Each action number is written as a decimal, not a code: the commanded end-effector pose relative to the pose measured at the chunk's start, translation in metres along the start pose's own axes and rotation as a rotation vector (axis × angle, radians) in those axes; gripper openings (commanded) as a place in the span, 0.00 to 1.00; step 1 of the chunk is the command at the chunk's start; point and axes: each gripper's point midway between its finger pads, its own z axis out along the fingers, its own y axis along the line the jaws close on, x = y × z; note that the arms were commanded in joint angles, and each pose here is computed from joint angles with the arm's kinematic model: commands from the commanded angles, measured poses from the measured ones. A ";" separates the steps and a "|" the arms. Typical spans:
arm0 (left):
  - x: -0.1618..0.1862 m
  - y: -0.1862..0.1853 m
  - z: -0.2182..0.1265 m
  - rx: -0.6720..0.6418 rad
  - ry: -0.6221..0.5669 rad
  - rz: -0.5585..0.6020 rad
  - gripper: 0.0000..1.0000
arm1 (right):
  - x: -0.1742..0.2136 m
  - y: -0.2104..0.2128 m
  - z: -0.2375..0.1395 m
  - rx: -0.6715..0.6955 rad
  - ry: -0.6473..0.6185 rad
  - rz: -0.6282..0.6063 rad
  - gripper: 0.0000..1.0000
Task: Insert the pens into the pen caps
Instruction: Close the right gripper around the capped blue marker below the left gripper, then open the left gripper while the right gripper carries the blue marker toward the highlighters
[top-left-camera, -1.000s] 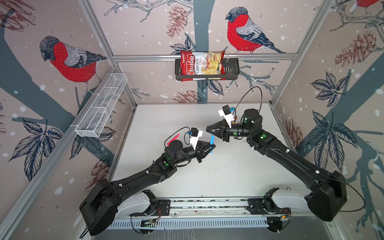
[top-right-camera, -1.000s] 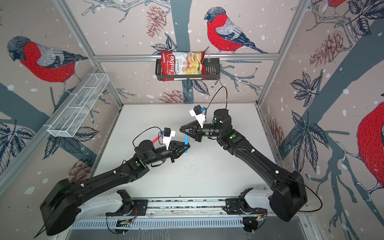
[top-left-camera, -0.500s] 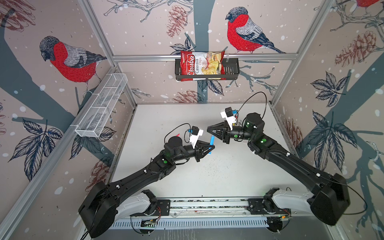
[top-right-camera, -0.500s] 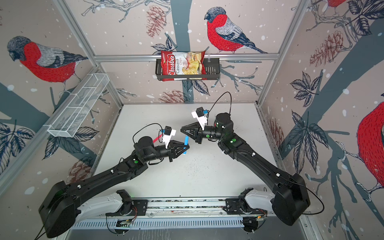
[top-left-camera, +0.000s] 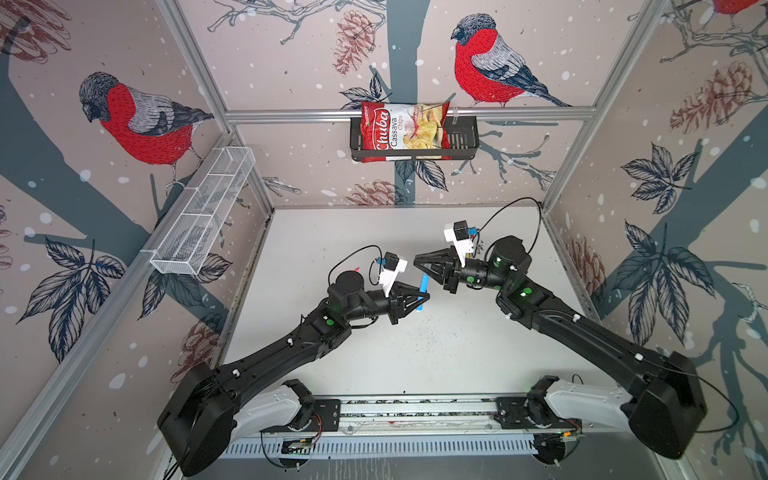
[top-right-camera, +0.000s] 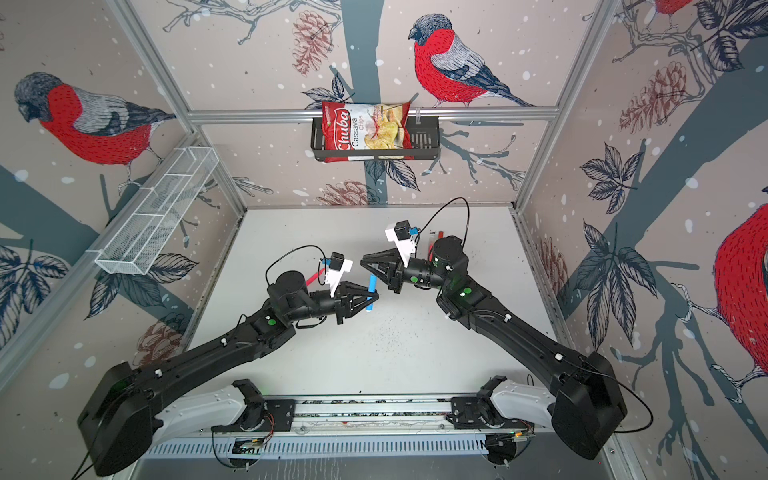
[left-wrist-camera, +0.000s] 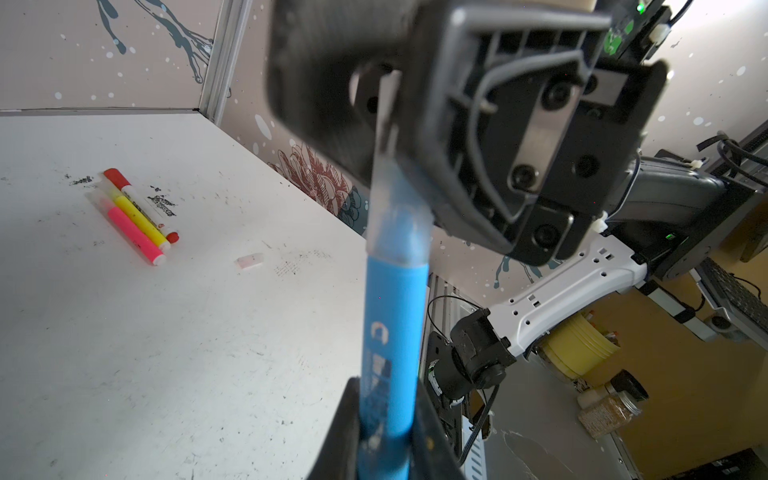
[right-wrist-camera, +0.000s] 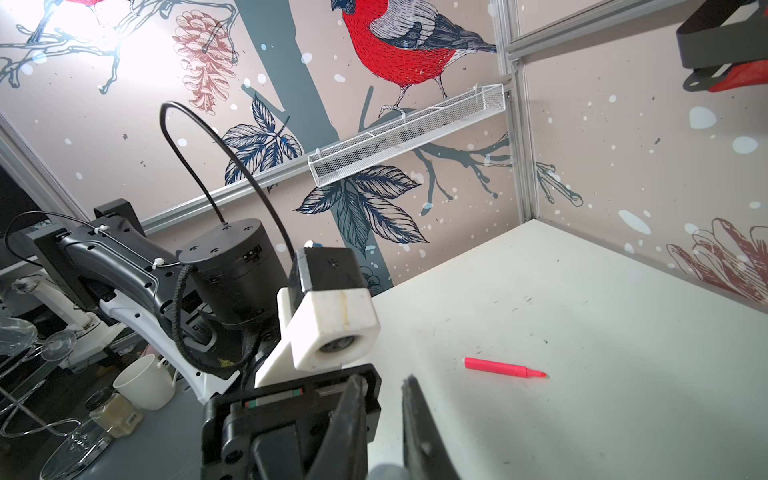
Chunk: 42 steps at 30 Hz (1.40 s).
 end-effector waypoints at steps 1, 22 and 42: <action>-0.092 -0.033 -0.023 0.061 -0.365 0.153 0.00 | 0.066 0.014 -0.001 -0.089 0.225 0.147 0.00; -0.031 0.029 -0.024 -0.165 -0.240 0.085 0.00 | -0.018 0.009 -0.018 0.020 0.057 0.019 0.65; -0.021 0.032 -0.017 -0.222 -0.210 0.117 0.04 | 0.024 -0.014 0.025 0.021 0.187 0.116 0.01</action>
